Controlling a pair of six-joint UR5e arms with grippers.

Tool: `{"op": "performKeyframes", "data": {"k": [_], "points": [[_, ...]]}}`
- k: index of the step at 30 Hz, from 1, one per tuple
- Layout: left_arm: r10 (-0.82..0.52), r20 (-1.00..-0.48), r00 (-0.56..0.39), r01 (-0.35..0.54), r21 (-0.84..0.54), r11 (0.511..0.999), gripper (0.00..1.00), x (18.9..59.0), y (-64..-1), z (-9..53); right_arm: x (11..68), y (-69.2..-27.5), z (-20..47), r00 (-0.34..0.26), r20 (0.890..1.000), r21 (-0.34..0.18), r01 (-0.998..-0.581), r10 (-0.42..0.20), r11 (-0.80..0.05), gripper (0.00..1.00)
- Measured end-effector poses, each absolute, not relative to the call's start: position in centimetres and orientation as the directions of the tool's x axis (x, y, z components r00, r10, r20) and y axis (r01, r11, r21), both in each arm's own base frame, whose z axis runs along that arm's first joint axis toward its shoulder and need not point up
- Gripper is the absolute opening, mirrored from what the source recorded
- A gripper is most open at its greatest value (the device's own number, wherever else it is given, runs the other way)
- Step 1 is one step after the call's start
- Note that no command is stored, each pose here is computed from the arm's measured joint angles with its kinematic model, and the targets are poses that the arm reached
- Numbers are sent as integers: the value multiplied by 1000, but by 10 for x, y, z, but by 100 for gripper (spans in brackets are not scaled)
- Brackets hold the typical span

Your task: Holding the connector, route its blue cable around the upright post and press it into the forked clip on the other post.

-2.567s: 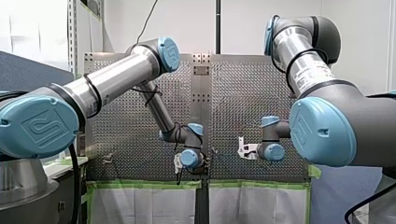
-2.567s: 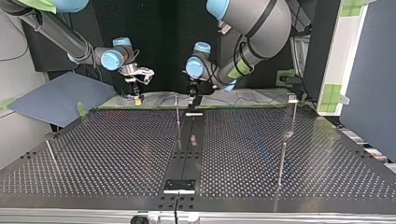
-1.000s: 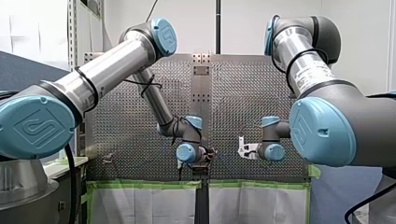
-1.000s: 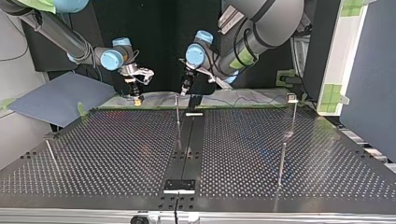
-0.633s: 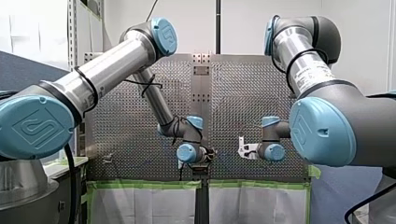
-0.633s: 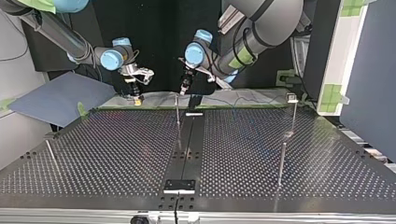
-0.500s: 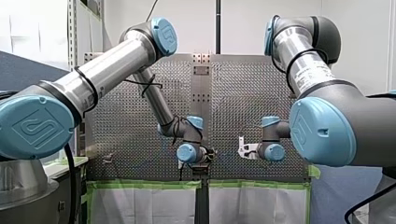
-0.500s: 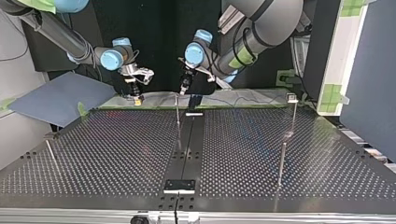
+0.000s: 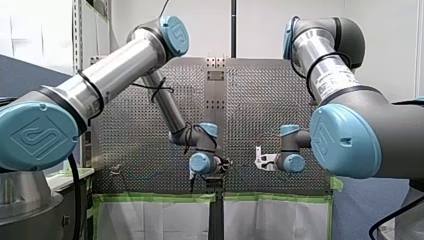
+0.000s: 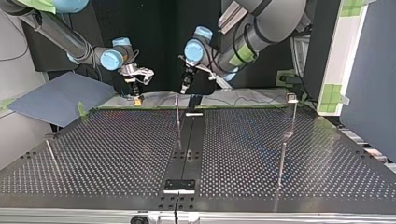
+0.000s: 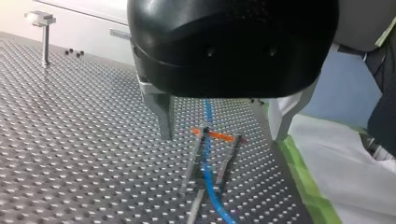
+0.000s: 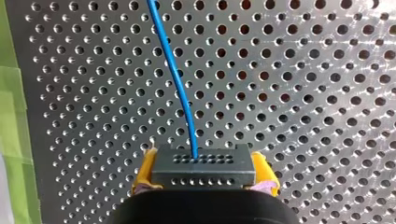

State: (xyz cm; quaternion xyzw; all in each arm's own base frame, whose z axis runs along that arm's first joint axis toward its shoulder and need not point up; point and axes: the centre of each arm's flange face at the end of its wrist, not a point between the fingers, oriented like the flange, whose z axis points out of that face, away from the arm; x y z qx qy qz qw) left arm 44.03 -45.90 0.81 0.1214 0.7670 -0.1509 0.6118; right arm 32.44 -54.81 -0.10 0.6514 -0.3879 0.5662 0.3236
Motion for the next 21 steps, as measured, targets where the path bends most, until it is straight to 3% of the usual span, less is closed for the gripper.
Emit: {"op": "performKeyframes", "data": {"k": [9, 21], "points": [[-72, -985, -158, 310, -119, 943, 100, 430, -445, 40, 325, -548, -1, 58, 989, -17, -872, -138, -490, 0], [-205, -972, -118, 286, -231, 930, 100, 411, -431, 73, 325, -548, -2, 54, 988, -22, -872, -142, -489, 0]]}}
